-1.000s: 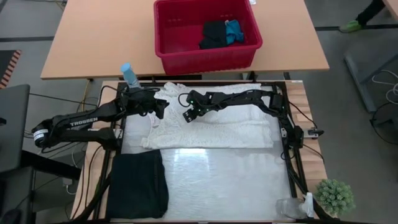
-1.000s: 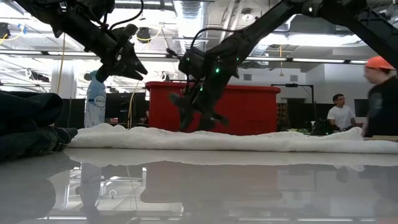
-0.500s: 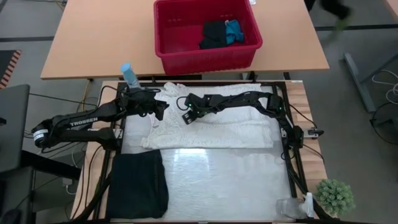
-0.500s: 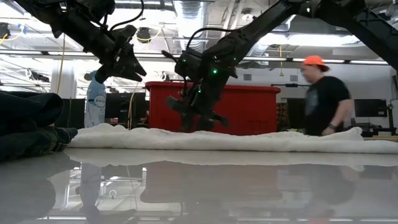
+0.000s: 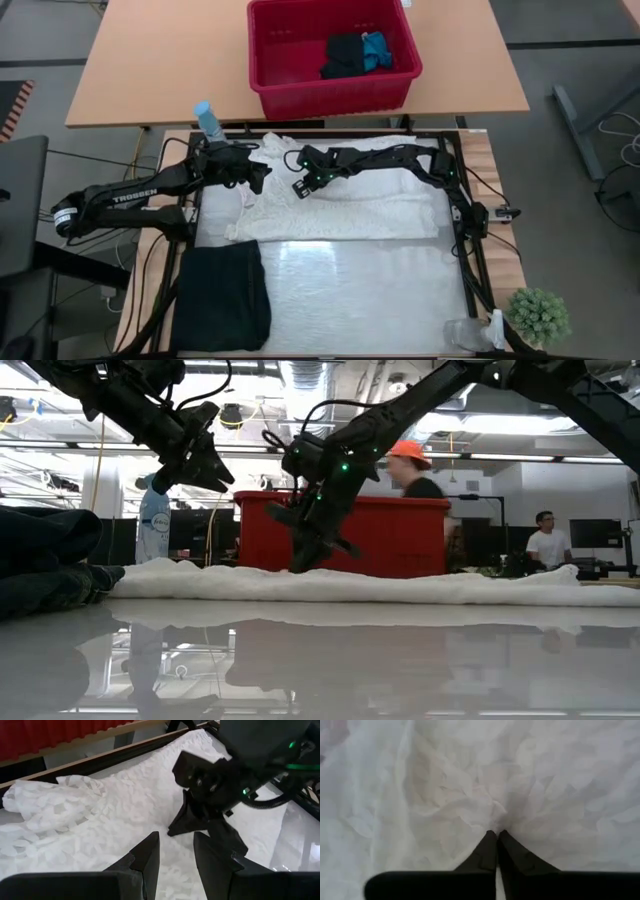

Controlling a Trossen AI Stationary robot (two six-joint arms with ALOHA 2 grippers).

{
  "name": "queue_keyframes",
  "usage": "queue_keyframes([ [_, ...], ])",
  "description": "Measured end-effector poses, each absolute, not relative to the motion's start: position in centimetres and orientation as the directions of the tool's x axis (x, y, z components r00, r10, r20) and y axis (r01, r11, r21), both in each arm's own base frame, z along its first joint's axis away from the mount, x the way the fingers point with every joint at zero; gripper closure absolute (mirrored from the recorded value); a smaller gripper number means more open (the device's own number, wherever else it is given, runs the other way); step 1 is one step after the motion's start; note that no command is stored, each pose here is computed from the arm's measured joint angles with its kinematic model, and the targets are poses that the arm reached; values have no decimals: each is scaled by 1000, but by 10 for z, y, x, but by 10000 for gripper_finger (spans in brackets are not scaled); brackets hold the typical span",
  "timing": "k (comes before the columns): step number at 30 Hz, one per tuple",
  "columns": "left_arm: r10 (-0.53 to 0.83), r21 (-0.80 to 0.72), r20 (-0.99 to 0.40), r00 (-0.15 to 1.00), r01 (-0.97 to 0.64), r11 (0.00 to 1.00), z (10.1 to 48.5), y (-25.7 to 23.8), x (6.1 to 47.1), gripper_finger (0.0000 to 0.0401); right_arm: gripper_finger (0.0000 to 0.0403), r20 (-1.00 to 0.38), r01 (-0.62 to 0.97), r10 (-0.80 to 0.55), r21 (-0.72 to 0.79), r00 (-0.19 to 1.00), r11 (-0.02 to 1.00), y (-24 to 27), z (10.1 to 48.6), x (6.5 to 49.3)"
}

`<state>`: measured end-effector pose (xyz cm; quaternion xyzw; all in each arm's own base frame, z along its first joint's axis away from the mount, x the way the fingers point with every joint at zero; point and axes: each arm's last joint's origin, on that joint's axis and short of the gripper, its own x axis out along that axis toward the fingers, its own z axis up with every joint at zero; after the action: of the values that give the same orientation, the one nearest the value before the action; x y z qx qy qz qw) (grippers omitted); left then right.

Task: Fold Laundry from Bin
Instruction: Fold the white dress from the red bin

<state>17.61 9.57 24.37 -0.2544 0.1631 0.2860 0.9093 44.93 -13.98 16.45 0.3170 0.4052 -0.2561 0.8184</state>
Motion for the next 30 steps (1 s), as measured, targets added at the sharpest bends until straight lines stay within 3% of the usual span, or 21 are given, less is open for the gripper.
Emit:
queue_keyframes([
  [3,436,-368,-448,781,-605,706,243,96,176,291,391,-812,643,-161,305,561,703,-145,173,452],
  [6,431,-364,-467,772,-612,702,241,95,175,291,366,-802,623,-145,321,579,714,-149,177,452],
  [14,430,-341,-470,771,-608,717,241,95,175,291,165,-804,640,-144,336,577,690,-154,177,450],
  [17,430,-341,-469,772,-607,717,241,95,175,291,124,-780,624,-159,341,605,703,-155,180,453],
  [25,426,-338,-485,764,-613,714,240,95,174,291,113,-789,499,-176,183,589,847,-142,173,459],
  [30,426,-336,-488,762,-615,713,239,95,174,291,113,-773,442,-278,3,570,897,-129,175,463],
])
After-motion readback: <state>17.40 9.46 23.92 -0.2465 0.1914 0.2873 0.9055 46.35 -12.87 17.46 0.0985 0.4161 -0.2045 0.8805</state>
